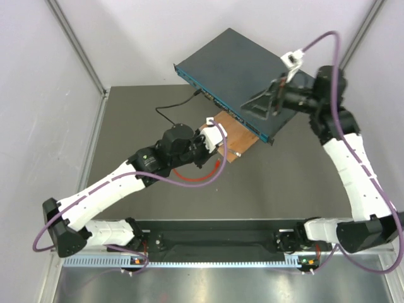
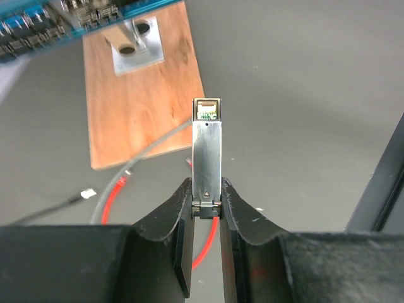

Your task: Insert the plug into the switch port

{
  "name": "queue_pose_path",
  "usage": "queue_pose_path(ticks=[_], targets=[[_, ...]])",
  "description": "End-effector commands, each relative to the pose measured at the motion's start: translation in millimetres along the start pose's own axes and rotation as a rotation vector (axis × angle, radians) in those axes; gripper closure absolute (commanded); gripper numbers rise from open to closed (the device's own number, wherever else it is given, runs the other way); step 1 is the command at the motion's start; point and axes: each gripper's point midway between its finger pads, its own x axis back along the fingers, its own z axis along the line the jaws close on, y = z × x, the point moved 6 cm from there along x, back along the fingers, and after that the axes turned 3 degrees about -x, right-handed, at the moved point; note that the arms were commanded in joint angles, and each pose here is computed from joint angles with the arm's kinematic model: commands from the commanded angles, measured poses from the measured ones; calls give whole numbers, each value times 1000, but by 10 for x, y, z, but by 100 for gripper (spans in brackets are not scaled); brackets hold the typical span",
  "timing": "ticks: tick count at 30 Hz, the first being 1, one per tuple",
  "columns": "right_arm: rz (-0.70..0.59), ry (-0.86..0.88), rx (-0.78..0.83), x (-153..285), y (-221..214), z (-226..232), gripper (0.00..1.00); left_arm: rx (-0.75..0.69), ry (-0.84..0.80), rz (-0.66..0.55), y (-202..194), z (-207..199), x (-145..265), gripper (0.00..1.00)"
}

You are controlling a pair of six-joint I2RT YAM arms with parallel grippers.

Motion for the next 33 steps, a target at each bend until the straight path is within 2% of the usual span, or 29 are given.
queue_pose_path(ticks=[1,4,8,10,14,17,18,19,21,22,33], targets=[[-168,-189,83,483,297,11,0,163,59,-23,180,35,-82,100],[-278,-363,71,943,295,-108,0,221,94,29,177,67,-240,100],[-381,-551,3,1432,172,-225,0,222,96,41,255,98,-405,100],[-368,-554,-121,1517,-12,-310,0,224,84,70,234,92,-525,100],[-383,-555,-347,1697,-301,-645,0,269,65,39,343,76,-584,100],[-386,-474,-461,1666,-453,-820,0,286,61,41,319,58,-614,100],[-398,-442,-559,1635,-551,-910,0,286,60,45,307,54,-620,100],[-423,-406,-495,1630,-486,-920,0,286,65,52,294,58,-617,100],[-463,-364,-541,1598,-532,-970,0,286,87,63,268,82,-604,100],[-484,-351,-482,1585,-470,-969,0,277,89,71,244,83,-600,100],[-391,-315,-472,1096,-577,-1243,0,245,106,65,300,131,-554,100]])
